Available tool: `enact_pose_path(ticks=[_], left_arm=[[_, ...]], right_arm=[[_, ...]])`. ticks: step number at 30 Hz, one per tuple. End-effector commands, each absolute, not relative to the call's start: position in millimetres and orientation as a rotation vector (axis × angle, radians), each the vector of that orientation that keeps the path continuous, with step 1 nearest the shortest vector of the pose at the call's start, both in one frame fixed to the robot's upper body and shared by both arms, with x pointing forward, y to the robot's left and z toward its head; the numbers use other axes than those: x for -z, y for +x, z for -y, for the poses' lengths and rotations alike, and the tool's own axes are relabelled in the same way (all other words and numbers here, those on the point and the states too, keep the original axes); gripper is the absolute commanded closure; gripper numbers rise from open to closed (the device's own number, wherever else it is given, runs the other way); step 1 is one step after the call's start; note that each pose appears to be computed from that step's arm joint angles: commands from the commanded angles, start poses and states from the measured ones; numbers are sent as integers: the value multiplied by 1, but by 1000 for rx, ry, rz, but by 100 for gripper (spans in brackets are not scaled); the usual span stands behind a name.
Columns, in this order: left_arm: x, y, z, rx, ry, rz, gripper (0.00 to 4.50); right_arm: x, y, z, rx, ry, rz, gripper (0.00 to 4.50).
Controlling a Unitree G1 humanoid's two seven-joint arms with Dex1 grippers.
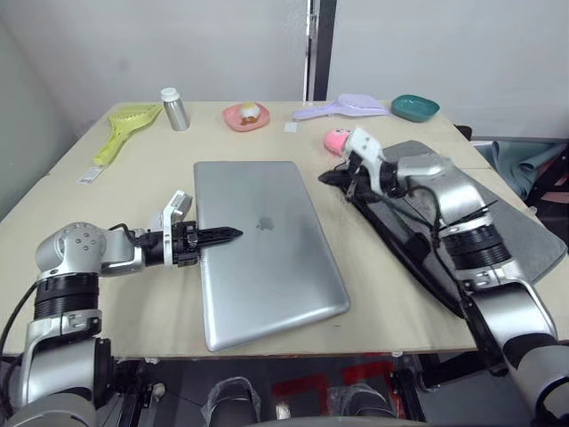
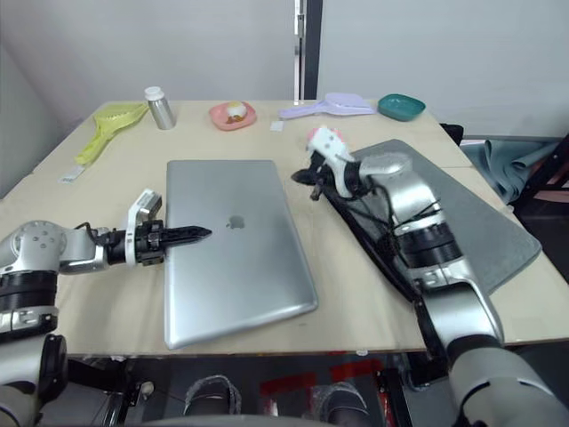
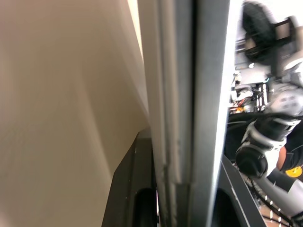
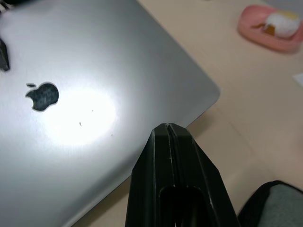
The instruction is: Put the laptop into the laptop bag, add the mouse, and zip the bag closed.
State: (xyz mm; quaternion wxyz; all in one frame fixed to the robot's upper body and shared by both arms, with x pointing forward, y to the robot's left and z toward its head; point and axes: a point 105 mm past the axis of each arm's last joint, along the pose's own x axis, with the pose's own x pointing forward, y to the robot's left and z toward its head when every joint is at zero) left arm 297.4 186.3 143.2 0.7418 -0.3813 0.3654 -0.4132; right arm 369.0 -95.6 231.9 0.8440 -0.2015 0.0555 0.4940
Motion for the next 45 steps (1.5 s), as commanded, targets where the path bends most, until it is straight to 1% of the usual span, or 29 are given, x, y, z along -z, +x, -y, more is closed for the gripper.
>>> enact_pose_path(ticks=[1,4,7,9,10,12,15,17,19,22,23,27,31,33,39,42,45], left_arm=[[-175,285,-189,1012,-810,-742,415],[-186,267,-202,1034,-805,-747,415],[-194,258,-217,1015,-820,-745,416],[-200,248,-237,960,-814,-745,416],[-206,243,-248,934,-808,-736,416],[-216,238,-259,923,-796,-719,416],[-229,242,-269,929,-793,-665,416],[-233,247,-270,942,-788,-647,416],[-233,253,-264,966,-783,-656,416],[-229,260,-252,1007,-788,-684,416],[-227,262,-247,1018,-786,-696,416],[-220,271,-233,1050,-806,-718,416],[-218,279,-226,1062,-832,-712,416],[-216,282,-224,1062,-840,-710,416],[-213,283,-217,1084,-851,-711,416],[-213,285,-216,1086,-854,-702,416],[-213,285,-213,1091,-846,-705,416]], right_arm=[[-257,355,121,-992,-449,-58,450],[-257,333,147,-950,-434,-88,450],[-254,317,164,-906,-415,-114,450],[-248,302,187,-820,-366,-155,450],[-240,291,204,-761,-348,-195,425],[-232,275,222,-694,-325,-239,363],[-230,258,239,-637,-254,-248,263],[-224,254,245,-614,-224,-263,195],[-216,252,240,-631,-238,-287,132],[-203,259,229,-636,-276,-337,26],[-197,265,228,-616,-288,-355,1],[-170,289,232,-519,-337,-463,1],[-154,299,223,-534,-382,-500,1],[-145,304,225,-517,-397,-525,1],[-123,311,227,-519,-416,-577,1],[-120,312,229,-520,-420,-578,77],[-124,311,226,-543,-410,-560,184]])
